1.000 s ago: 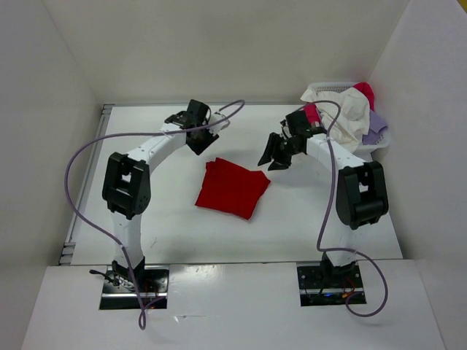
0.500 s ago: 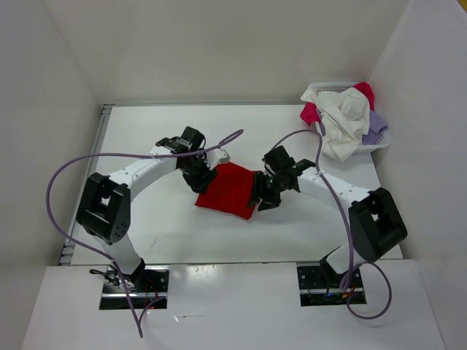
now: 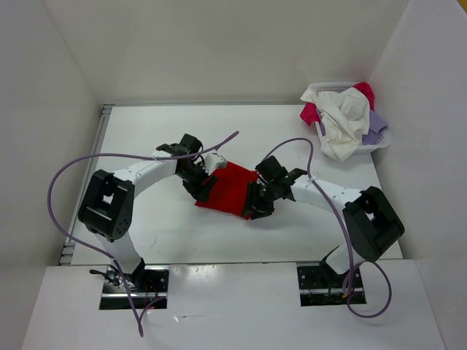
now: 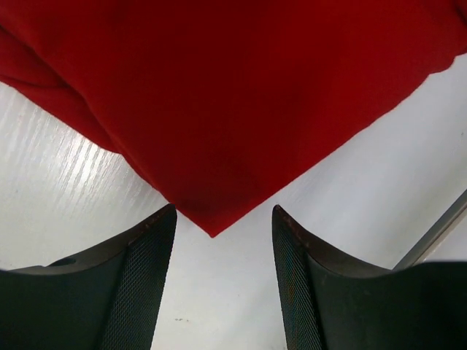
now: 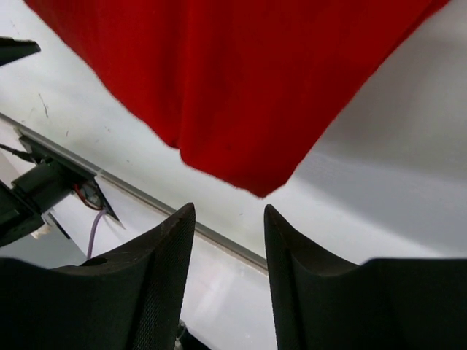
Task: Fold and stack the t-shirts
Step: Fold the long partially folded tshirt into a neat square
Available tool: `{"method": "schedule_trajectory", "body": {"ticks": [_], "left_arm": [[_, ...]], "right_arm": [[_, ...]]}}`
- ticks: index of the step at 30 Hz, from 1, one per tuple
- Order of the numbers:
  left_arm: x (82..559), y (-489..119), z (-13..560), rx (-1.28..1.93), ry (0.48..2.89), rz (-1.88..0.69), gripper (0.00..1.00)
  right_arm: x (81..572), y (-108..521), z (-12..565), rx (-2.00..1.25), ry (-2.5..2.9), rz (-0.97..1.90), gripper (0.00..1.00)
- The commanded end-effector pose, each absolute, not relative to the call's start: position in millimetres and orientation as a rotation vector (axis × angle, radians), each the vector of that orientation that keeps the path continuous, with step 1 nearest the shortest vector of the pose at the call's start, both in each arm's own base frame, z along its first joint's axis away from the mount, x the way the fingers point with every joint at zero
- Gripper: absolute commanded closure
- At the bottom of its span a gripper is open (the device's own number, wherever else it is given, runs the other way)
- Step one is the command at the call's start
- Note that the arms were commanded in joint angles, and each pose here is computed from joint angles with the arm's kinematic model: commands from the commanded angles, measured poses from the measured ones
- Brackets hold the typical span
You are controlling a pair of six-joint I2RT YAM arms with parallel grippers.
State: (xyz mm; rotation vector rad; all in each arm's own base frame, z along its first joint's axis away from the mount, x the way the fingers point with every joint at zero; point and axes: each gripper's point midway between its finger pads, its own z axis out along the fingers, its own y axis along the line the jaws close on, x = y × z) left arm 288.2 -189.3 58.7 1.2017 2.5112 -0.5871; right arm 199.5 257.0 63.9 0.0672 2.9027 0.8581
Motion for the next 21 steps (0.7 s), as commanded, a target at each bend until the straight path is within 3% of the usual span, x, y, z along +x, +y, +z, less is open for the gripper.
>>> {"method": "schedule_trajectory", "body": {"ticks": [1,10,11,15,16,19,21], "left_arm": [[280.9,-191.0,42.4,1.181,2.556,-0.651,0.37],[277.5,-183.7,29.4,1.183,2.598,-0.611,0.36],[276.4,-185.7,30.2,1.184,2.593,-0.631,0.38],[273.3,-193.5,28.9,1.188,2.588,-0.735,0.74],[274.7,-196.0,32.8,1.187,2.580,-0.749,0.87],[279.3,-192.4,29.6,1.160,2.595,-0.761,0.98],[281.3,-189.6,29.4,1.159,2.591,-0.758,1.00]], "right_arm": [[210.0,263.7,54.4,0.073,2.879,0.852,0.52],[215.9,265.3,39.0,0.049,2.914,0.805,0.56],[217.6,266.5,39.7,0.046,2.905,0.811,0.60],[222.3,266.4,41.0,0.050,2.890,0.795,0.77],[223.8,265.1,40.1,0.054,2.886,0.780,0.79],[225.2,263.9,39.3,0.058,2.882,0.766,0.88],[225.7,262.2,40.0,0.063,2.888,0.747,0.96]]}}
